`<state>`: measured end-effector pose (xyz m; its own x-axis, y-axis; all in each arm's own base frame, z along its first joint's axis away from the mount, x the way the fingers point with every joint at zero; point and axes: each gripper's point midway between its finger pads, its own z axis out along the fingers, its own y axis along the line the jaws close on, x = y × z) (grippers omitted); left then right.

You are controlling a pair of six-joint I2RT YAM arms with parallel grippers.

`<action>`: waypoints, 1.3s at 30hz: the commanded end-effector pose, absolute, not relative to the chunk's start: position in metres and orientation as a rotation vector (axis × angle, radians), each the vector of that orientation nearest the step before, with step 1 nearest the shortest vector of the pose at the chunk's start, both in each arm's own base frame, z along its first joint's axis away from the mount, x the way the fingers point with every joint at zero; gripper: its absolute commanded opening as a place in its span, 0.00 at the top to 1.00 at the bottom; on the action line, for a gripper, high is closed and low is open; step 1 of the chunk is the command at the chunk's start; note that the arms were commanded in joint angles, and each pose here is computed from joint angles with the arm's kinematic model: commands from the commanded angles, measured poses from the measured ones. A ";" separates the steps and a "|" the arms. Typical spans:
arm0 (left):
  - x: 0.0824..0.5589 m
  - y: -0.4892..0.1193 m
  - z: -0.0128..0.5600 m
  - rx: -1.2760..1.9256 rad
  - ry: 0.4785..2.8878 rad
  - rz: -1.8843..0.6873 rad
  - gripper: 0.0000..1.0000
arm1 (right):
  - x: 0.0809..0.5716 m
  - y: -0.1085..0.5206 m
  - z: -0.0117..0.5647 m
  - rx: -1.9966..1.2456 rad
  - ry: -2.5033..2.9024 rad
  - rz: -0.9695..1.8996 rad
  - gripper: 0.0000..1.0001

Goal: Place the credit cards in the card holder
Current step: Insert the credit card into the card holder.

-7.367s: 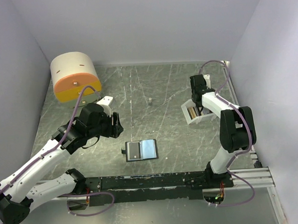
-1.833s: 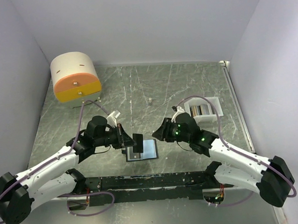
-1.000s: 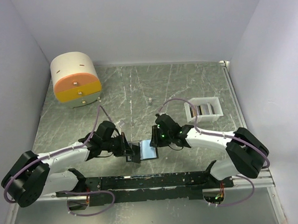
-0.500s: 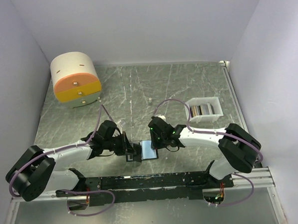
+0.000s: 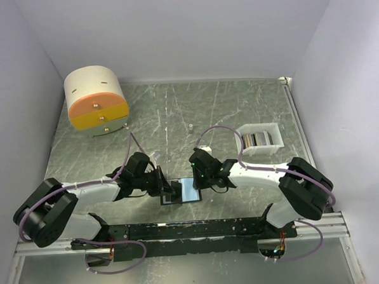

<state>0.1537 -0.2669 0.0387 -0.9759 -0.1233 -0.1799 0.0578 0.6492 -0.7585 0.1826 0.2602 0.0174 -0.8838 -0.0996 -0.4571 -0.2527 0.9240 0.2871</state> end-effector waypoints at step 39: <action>0.160 -0.271 0.020 -0.057 2.625 -1.262 0.93 | 0.171 0.240 0.009 -0.247 2.658 0.399 0.85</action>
<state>0.1577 -0.2739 0.0270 -0.9777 -0.1502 -0.1466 0.0234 0.6162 -0.7873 0.1814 0.2509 0.0178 -0.8748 -0.0939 -0.4752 -0.2443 0.9327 0.2653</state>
